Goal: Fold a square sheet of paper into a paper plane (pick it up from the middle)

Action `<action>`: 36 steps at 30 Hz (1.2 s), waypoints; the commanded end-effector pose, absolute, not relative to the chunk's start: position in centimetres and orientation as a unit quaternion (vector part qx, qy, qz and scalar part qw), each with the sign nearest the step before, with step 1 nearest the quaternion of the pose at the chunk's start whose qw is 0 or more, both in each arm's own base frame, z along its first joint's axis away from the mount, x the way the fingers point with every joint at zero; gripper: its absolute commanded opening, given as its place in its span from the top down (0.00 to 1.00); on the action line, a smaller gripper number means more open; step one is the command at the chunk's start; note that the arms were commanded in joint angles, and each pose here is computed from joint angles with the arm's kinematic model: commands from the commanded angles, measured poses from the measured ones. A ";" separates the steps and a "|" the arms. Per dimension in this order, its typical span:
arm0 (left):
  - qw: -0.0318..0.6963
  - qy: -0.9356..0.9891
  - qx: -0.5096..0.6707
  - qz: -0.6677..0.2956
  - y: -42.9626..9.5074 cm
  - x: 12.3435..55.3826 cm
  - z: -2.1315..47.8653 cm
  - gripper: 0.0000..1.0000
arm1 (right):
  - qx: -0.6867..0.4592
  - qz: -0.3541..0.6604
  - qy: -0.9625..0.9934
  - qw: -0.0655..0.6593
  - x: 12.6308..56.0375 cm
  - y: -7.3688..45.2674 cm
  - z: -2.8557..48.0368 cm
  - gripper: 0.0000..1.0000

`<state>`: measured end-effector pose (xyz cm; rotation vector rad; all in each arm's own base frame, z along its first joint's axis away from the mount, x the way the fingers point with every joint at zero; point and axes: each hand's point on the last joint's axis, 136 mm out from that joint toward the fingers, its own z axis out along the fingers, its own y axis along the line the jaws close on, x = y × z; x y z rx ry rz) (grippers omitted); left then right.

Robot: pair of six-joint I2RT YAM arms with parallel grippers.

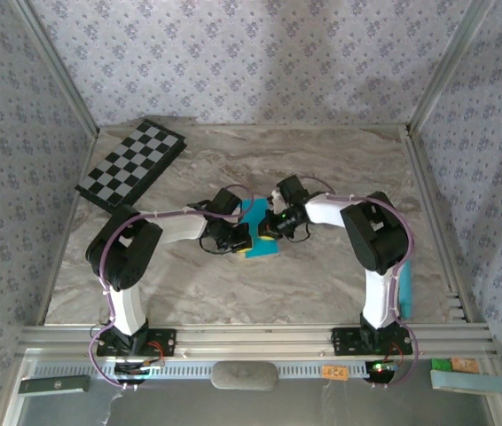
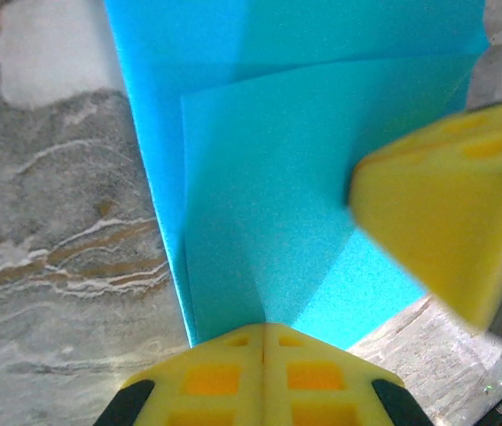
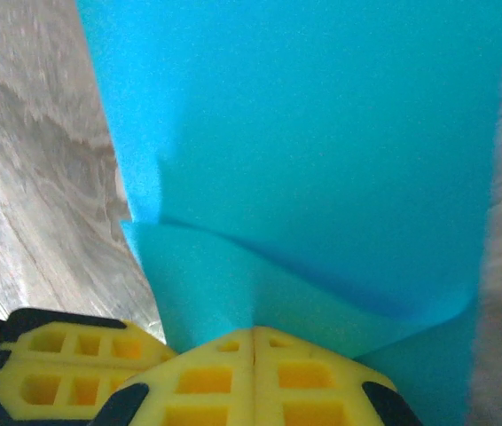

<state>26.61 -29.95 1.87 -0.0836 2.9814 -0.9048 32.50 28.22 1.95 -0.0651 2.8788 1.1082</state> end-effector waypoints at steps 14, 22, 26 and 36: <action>-0.012 0.963 -0.016 -0.270 -29.4 26.2 2.5 1.00 | 0.038 0.311 0.938 0.146 40.2 21.7 5.6 0.96; 0.112 0.937 -0.040 -0.329 -31.1 31.3 8.8 0.68 | 0.087 0.332 0.928 0.145 36.7 21.4 6.1 0.70; 0.132 0.928 -0.059 -0.343 -31.0 32.3 8.9 0.61 | 0.102 0.343 0.923 0.139 35.7 22.1 6.4 0.61; 0.130 0.921 -0.072 -0.359 -31.8 33.1 7.1 0.74 | 0.088 0.347 0.926 0.118 34.0 25.2 5.0 0.63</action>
